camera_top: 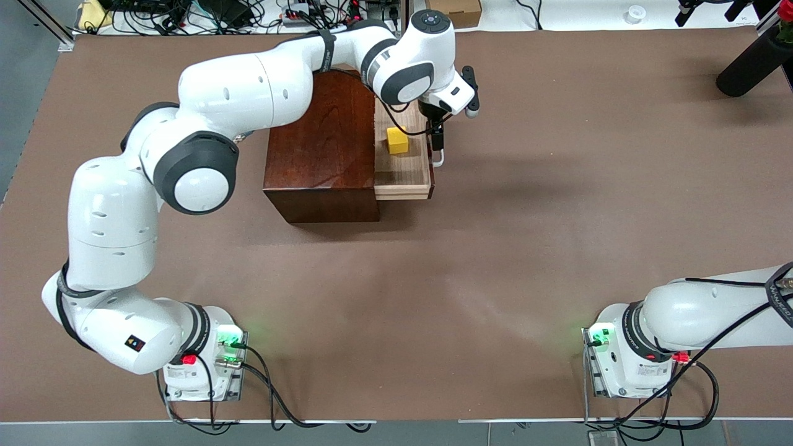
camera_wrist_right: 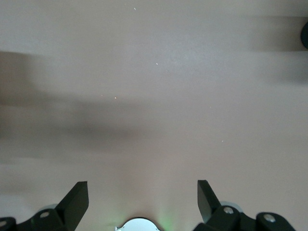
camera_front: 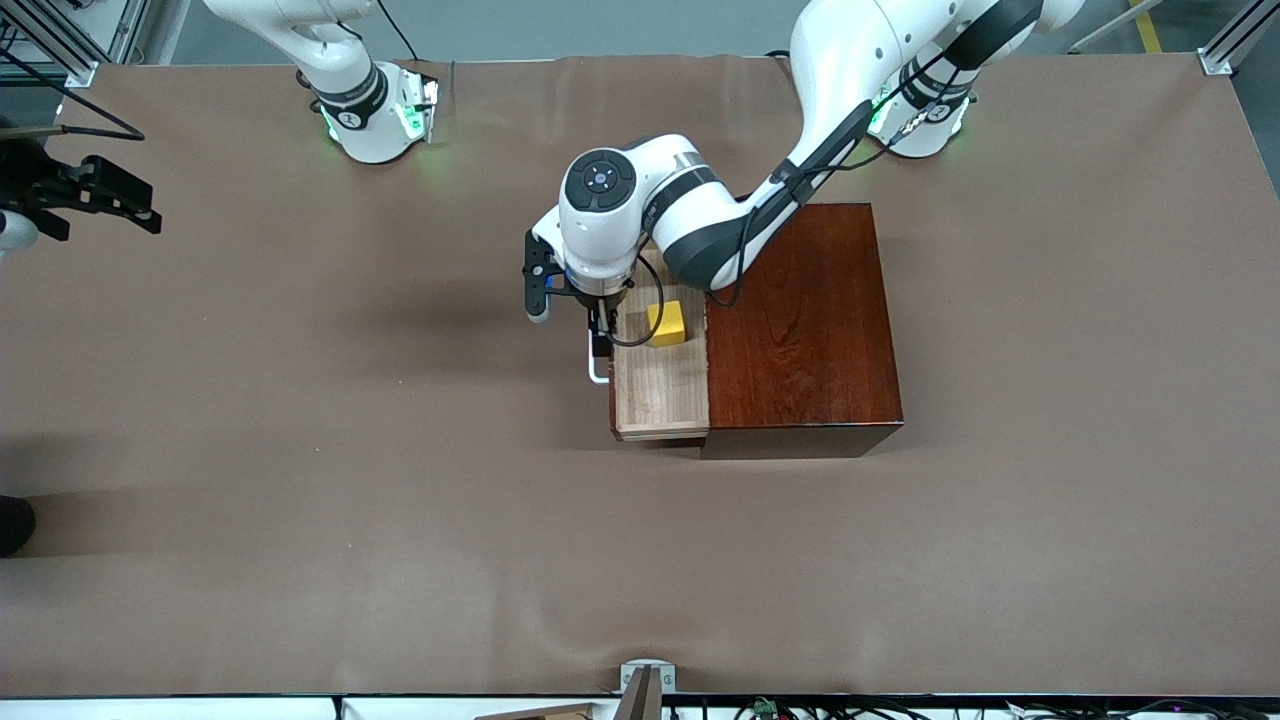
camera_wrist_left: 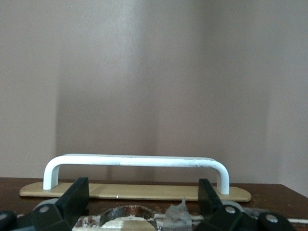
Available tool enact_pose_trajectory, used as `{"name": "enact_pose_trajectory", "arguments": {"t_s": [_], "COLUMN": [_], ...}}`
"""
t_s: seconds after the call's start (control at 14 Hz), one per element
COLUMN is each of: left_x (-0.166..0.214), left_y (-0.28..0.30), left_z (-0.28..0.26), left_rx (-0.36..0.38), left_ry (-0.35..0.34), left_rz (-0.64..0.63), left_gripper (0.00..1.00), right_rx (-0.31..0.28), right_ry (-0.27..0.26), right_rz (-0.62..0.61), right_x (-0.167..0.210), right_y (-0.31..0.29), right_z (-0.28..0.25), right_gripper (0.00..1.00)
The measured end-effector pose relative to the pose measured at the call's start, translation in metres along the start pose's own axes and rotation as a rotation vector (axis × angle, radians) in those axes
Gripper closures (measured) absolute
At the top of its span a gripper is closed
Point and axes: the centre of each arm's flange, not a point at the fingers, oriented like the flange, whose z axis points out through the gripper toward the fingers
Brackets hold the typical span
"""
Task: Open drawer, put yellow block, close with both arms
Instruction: 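Push the drawer shut into the box with the left gripper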
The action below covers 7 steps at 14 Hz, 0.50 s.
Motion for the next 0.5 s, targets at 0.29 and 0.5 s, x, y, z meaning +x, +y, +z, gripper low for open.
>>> {"name": "enact_pose_trajectory", "arguments": {"t_s": [0.29, 0.5], "left_x": [-0.016, -0.040], "left_y": [-0.004, -0.011], "left_z": [-0.005, -0.001], "left_rx": [-0.020, -0.042], "left_ry": [-0.130, -0.266], "left_rz": [0.013, -0.002], "left_gripper": [0.00, 0.00], "right_rx": [-0.004, 0.016], "right_ry": [0.025, 0.029], "right_rz": [-0.007, -0.012], "right_x": [0.005, 0.010], "right_y": [0.000, -0.004], "right_z": [0.002, 0.006], "right_gripper": [0.00, 0.00]}}
